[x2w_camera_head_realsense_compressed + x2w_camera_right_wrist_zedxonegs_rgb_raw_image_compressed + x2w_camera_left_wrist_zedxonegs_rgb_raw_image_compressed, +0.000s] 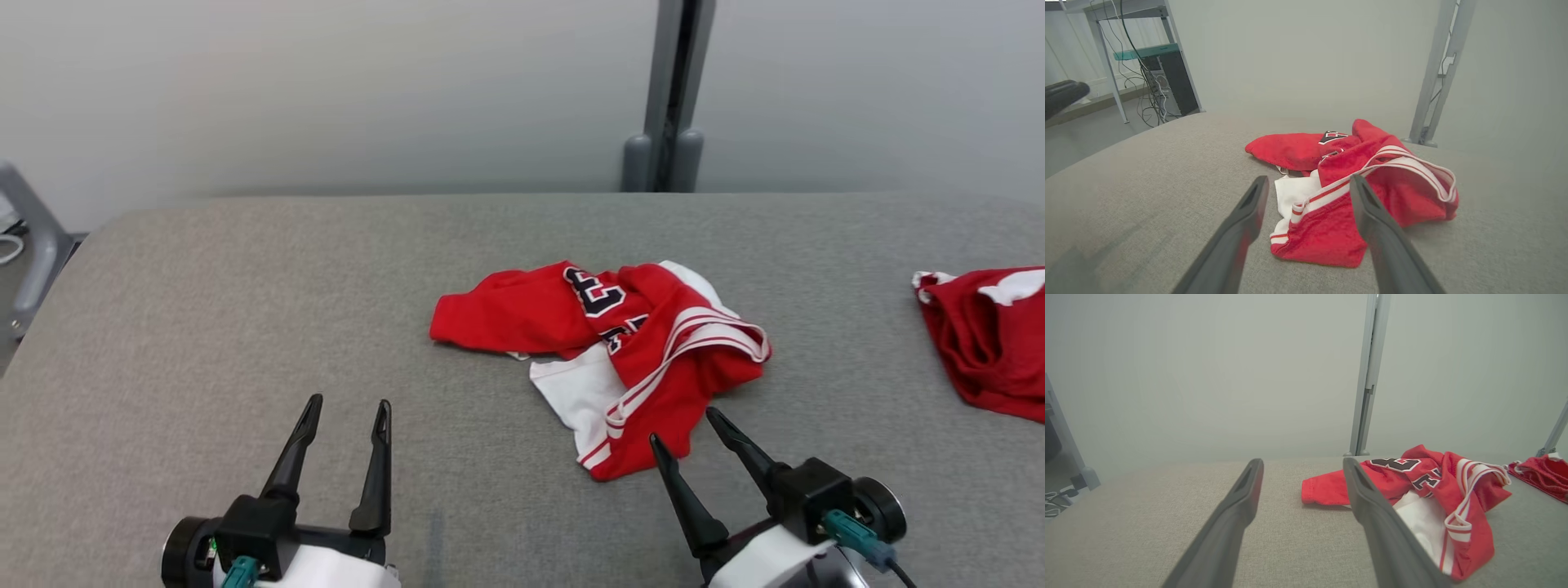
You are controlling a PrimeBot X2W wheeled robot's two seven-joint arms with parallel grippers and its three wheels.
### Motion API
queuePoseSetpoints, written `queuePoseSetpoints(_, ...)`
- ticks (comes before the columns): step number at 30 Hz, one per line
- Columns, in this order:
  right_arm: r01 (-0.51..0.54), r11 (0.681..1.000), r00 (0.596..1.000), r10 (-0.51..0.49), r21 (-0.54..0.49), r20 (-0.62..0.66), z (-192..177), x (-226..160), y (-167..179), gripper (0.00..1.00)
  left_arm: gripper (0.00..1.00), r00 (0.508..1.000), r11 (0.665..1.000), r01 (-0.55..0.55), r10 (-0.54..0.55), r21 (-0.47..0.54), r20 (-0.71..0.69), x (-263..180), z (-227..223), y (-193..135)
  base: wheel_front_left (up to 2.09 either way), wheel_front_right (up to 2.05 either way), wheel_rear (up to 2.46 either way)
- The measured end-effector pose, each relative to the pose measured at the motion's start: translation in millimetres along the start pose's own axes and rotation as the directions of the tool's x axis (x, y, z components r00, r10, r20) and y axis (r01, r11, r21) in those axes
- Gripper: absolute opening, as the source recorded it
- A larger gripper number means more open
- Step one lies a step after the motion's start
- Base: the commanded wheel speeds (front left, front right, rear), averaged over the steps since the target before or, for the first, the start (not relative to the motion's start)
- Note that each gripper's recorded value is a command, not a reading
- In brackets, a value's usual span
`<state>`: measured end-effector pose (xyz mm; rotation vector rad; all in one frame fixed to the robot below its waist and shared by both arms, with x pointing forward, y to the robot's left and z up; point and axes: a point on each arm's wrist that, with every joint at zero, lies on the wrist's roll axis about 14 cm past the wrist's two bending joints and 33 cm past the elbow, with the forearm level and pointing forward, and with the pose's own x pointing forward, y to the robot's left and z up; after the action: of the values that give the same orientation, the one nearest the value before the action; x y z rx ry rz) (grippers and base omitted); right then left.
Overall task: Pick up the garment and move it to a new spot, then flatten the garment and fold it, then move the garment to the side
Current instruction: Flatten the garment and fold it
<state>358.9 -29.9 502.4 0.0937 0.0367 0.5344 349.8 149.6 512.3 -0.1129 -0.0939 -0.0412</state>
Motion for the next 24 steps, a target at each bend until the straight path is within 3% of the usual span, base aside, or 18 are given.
queuePoseSetpoints(12,-0.054,0.998,0.979,0.047,-0.028,-0.198,-64,40,-2,1.0,1.0,0.997,0.997,-0.069,0.07,0.015,-0.032,-1,-9,24,0.0,0.0,0.0)
queuePoseSetpoints(17,-0.077,0.997,0.965,0.076,0.008,-0.25,-84,50,5,1.0,1.0,0.993,0.994,-0.107,0.108,0.022,-0.047,-6,-13,35,0.0,0.0,0.0)
queuePoseSetpoints(18,-0.077,0.997,0.963,0.08,0.02,-0.259,-87,51,5,0.71,1.0,0.992,0.993,-0.112,0.113,0.023,-0.049,-7,-13,36,0.0,0.0,0.0)
queuePoseSetpoints(19,-0.078,0.997,0.961,0.082,0.028,-0.263,-89,53,6,0.23,1.0,0.992,0.993,-0.116,0.118,0.023,-0.05,-8,-13,37,0.0,0.0,0.0)
queuePoseSetpoints(20,-0.079,0.996,0.961,0.085,0.032,-0.263,-90,54,6,0.0,1.0,0.991,0.993,-0.12,0.121,0.023,-0.049,-8,-13,38,0.0,0.0,0.0)
queuePoseSetpoints(24,-0.069,0.996,0.963,0.08,0.05,-0.257,-90,57,5,0.0,1.0,0.991,0.992,-0.125,0.126,0.017,-0.049,-9,-12,38,0.0,0.0,0.0)
